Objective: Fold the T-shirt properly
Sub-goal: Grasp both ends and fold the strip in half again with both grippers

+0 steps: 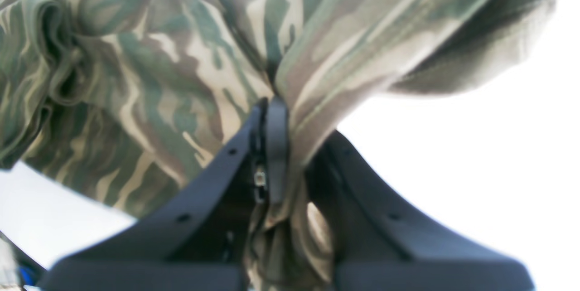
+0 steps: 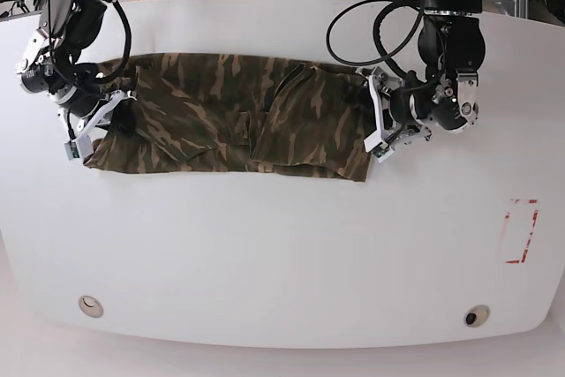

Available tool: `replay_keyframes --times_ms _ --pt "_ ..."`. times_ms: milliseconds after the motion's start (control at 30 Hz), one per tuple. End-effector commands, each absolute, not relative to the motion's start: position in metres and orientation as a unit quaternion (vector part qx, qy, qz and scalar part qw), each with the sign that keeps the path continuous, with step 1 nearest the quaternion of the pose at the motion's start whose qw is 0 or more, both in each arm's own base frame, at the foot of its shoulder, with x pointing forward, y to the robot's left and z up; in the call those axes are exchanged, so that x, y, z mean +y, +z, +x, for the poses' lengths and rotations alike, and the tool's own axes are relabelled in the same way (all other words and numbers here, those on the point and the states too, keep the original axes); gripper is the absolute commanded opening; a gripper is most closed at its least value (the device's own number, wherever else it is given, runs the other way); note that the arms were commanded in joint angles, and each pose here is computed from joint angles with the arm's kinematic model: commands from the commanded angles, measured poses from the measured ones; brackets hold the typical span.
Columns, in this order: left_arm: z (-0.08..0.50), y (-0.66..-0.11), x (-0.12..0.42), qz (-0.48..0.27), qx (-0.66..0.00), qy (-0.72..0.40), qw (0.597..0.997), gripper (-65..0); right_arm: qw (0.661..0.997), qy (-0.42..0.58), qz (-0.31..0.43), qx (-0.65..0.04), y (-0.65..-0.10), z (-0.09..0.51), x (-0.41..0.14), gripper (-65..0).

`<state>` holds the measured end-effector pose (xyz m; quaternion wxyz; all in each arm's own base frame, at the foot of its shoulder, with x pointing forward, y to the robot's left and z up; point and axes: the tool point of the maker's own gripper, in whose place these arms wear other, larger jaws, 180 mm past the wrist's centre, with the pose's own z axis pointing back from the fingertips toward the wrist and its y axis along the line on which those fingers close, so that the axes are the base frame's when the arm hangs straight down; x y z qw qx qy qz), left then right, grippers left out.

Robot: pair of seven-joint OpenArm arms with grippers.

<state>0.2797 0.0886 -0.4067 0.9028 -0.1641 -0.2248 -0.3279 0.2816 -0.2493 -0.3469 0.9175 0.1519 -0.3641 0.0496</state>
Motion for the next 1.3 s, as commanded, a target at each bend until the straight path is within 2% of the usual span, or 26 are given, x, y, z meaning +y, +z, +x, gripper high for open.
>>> replay_keyframes --times_ms 0,167,367,500,667,867,1067,1167,1267 --pt "0.293 -0.398 0.081 -0.168 -0.24 -0.32 0.901 -29.4 0.908 0.07 0.134 -0.391 -0.324 0.288 -0.251 -65.0" --pt "0.301 -0.401 0.061 -0.197 -0.237 -0.305 0.901 -29.4 0.889 0.104 0.143 -0.422 -0.292 0.291 -0.235 -65.0" --pt "0.308 -0.418 0.026 -0.25 -0.2 -0.25 0.914 -29.6 0.833 0.122 0.23 -0.487 -0.251 0.305 -0.205 -65.0" --pt "0.301 -0.428 0.005 -0.278 -0.176 -0.223 0.918 -29.6 0.807 0.143 0.281 -0.499 -0.239 0.308 -0.18 -65.0" --pt "0.309 -0.418 -0.016 -0.297 -0.187 -0.222 0.91 -29.4 0.772 0.168 0.347 -0.506 -0.227 0.318 -0.131 -65.0" --pt "0.308 -0.418 -0.022 -0.304 -0.185 -0.221 0.908 -29.6 0.767 0.174 0.38 -0.488 -0.236 0.327 -0.095 -65.0" --pt "0.307 -0.418 -0.022 -0.304 -0.185 -0.222 0.908 -29.6 0.8 0.194 0.32 -0.469 -0.253 0.342 -0.088 -65.0" --pt "0.307 -0.419 -0.022 -0.305 -0.185 -0.221 0.908 -29.6 0.812 0.205 0.289 -0.464 -0.261 0.347 -0.087 -60.7" --pt "0.308 -0.418 -0.022 -0.305 -0.186 -0.22 0.908 -29.6 0.823 0.221 0.268 -0.449 -0.272 0.349 -0.082 -51.2"
